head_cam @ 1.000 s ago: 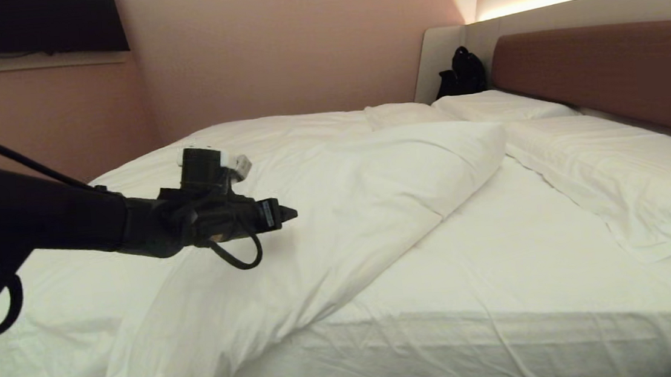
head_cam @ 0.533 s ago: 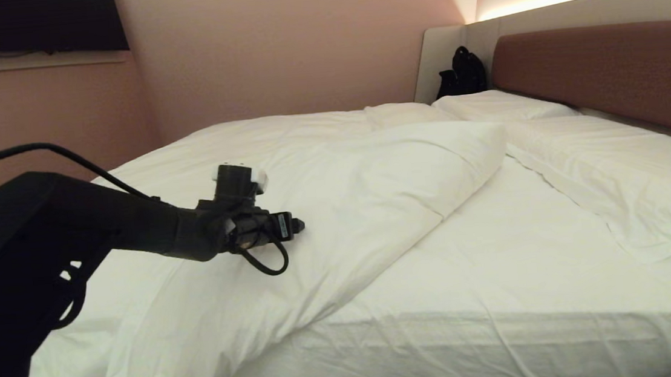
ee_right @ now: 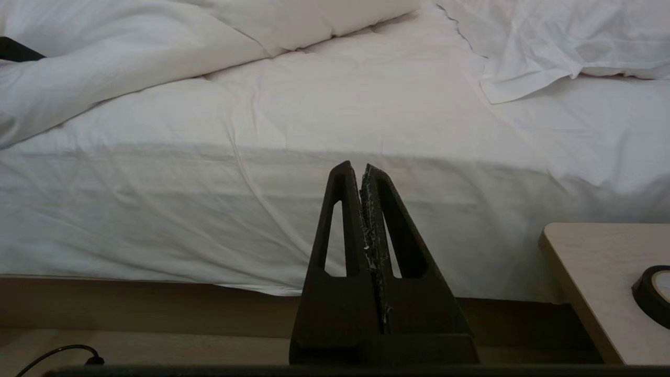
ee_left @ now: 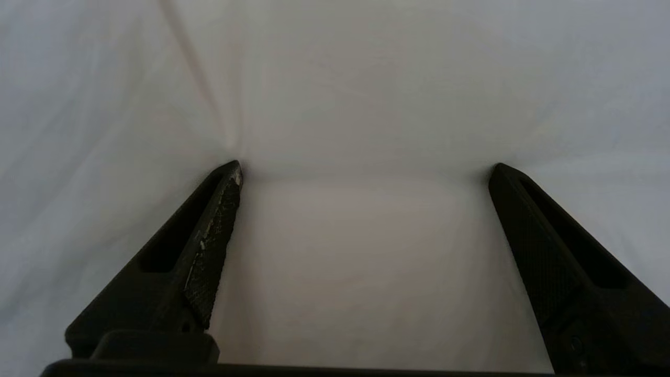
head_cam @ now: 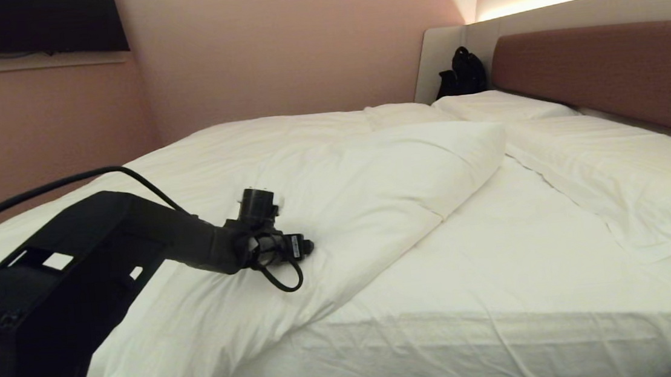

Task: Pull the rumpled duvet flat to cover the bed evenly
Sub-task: Hold the folded corner of the quilt

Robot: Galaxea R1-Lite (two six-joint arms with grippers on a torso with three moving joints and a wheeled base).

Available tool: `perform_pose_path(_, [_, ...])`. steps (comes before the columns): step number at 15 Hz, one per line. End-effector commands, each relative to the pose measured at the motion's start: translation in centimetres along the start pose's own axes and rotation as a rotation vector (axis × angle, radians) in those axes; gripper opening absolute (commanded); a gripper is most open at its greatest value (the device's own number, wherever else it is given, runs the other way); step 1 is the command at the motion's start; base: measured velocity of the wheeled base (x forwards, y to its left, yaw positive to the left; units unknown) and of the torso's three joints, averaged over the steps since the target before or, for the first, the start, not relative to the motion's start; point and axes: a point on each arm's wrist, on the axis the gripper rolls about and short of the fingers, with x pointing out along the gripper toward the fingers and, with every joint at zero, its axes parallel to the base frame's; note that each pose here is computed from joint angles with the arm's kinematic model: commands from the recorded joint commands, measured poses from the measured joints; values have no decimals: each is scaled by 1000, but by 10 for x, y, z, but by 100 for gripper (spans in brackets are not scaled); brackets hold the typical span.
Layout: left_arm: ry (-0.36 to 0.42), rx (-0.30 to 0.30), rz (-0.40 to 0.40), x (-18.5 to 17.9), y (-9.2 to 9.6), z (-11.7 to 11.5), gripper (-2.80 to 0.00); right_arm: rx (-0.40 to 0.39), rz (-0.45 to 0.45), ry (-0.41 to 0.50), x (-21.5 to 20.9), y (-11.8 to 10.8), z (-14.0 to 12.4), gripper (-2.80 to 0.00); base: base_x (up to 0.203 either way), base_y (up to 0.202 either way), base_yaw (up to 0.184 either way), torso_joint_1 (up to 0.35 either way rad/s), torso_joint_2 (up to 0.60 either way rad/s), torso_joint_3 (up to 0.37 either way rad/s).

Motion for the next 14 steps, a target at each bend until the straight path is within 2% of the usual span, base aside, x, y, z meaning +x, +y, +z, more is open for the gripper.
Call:
perform_pose_path(1, [44, 1, 11, 15, 2, -14, 0, -1, 0, 1, 0, 0, 0, -280, 0, 0, 0, 0, 0, 0])
perform_pose_path(2, [71, 5, 18, 22, 3, -20, 0, -1, 0, 1, 0, 0, 0, -280, 0, 0, 0, 0, 0, 0])
perform_pose_path(6, [148, 11, 33, 24, 3, -20, 0, 1, 2, 1, 0, 0, 0, -280, 0, 0, 0, 0, 0, 0])
perform_pose_path(10, [169, 14, 37, 27, 3, -21, 0, -1, 0, 1, 0, 0, 0, -280, 0, 0, 0, 0, 0, 0])
perform_pose_path(11, [169, 14, 37, 27, 3, -21, -280, -1, 0, 0, 0, 0, 0, -280, 0, 0, 0, 0, 0, 0])
perform_pose_path(14, [163, 10, 35, 26, 3, -20, -280, -1, 0, 1, 0, 0, 0, -280, 0, 0, 0, 0, 0, 0])
